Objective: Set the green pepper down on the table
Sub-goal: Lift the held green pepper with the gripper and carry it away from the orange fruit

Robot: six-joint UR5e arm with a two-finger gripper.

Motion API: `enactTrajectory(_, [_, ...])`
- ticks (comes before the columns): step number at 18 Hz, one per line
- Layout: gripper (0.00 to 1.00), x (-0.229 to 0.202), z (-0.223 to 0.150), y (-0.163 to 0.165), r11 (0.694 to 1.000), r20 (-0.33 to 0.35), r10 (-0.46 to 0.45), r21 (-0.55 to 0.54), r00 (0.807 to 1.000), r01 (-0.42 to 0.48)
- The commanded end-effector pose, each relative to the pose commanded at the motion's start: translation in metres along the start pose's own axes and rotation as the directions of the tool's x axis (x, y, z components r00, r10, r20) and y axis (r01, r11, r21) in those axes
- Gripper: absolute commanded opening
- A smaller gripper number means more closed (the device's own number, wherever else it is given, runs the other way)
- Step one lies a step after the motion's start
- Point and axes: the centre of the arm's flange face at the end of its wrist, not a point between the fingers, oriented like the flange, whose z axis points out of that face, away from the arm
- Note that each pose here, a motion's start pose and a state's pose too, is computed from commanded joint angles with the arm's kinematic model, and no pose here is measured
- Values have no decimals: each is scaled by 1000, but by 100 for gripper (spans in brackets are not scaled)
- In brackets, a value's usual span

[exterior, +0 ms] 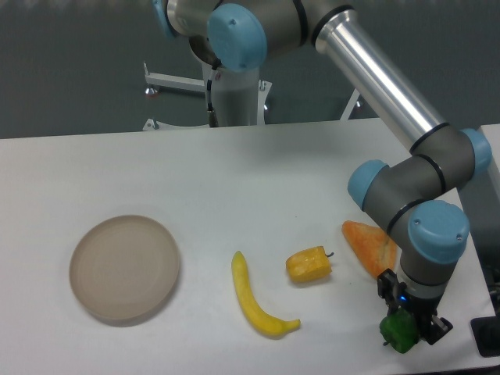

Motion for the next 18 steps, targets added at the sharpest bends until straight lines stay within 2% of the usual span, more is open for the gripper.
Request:
enactTrajectory(5, [40,24,-27,-24,1000,-27,5,6,1000,-5])
enactTrajectory(11, [40,57,-79,-43,997,-112,-21,70,993,29])
enactTrajectory(18, [39,121,-108,-36,995,-185,5,103,983,15])
